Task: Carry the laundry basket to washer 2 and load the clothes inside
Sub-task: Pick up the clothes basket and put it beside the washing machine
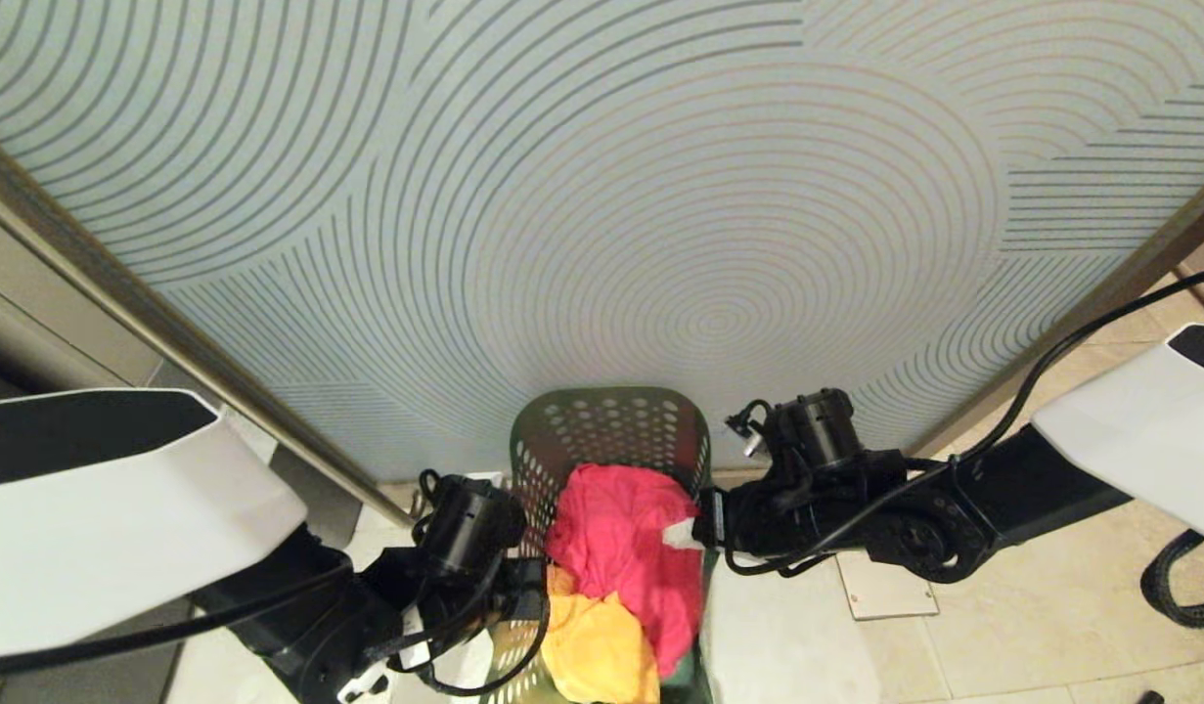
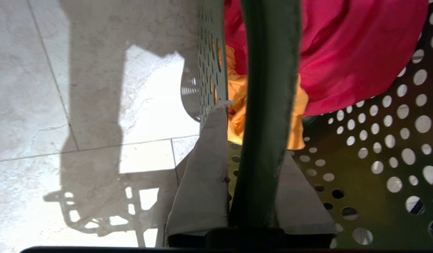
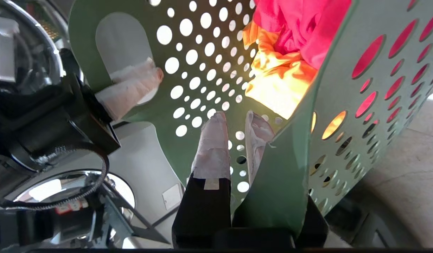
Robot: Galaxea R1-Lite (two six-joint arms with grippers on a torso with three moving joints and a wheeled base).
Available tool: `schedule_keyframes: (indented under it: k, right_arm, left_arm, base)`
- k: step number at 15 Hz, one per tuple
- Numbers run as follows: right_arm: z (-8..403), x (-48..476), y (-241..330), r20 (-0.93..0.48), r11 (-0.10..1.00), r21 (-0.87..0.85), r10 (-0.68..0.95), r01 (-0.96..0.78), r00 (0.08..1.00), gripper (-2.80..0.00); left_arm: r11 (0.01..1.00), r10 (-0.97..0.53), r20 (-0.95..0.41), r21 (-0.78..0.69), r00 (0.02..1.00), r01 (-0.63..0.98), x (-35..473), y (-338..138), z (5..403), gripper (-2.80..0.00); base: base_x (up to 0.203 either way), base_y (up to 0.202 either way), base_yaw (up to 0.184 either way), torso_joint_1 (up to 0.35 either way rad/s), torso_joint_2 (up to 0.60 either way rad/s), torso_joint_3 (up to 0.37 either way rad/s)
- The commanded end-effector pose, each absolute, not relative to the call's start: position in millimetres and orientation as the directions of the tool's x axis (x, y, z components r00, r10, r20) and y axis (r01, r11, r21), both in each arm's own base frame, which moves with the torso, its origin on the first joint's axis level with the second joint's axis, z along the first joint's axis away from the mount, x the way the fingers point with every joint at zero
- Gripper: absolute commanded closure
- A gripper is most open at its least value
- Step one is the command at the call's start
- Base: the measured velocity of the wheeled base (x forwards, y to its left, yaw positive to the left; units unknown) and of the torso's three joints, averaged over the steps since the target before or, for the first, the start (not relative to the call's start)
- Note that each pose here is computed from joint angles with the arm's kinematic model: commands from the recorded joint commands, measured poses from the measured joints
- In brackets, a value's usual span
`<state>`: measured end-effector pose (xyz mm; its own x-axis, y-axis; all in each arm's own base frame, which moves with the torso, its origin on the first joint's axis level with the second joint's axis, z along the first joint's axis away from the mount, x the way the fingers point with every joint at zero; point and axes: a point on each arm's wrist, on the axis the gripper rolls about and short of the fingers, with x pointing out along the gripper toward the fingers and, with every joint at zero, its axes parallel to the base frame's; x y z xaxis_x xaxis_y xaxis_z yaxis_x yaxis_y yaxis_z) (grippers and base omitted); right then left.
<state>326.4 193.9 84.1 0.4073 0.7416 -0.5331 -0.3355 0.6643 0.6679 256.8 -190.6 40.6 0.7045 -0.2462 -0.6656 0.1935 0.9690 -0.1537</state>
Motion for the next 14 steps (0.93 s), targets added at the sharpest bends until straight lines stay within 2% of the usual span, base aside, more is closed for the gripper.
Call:
schedule_keyframes:
  k: [1, 10, 14]
  right_arm:
    - [94.2, 322.4, 197.4, -0.51, 0.647, 0.678, 0.756, -0.35, 0.41, 0.0]
    - [129.5, 302.0, 202.6, -0.449, 0.617, 0.668, 0.78, -0.416, 0.435, 0.0]
    - [137.8, 296.4, 206.3, -0.43, 0.601, 0.668, 0.793, -0.44, 0.431, 0.0]
  left_arm:
    - [0.967, -0.255, -0.647, -0.163, 0.718, 0.196, 251.9, -186.8, 49.8, 0.0]
    - [0.952, -0.306, -0.596, -0.192, 0.743, 0.238, 234.5, -184.9, 76.9, 0.0]
    - [0.95, -0.311, -0.599, -0.189, 0.738, 0.248, 230.0, -186.0, 76.5, 0.0]
  base:
    - [0.0, 0.0, 0.0, 0.004, 0.0, 0.191]
    - [0.0, 0.0, 0.0, 0.002, 0.0, 0.201]
    - [0.0, 0.0, 0.0, 0.004, 0.0, 0.199]
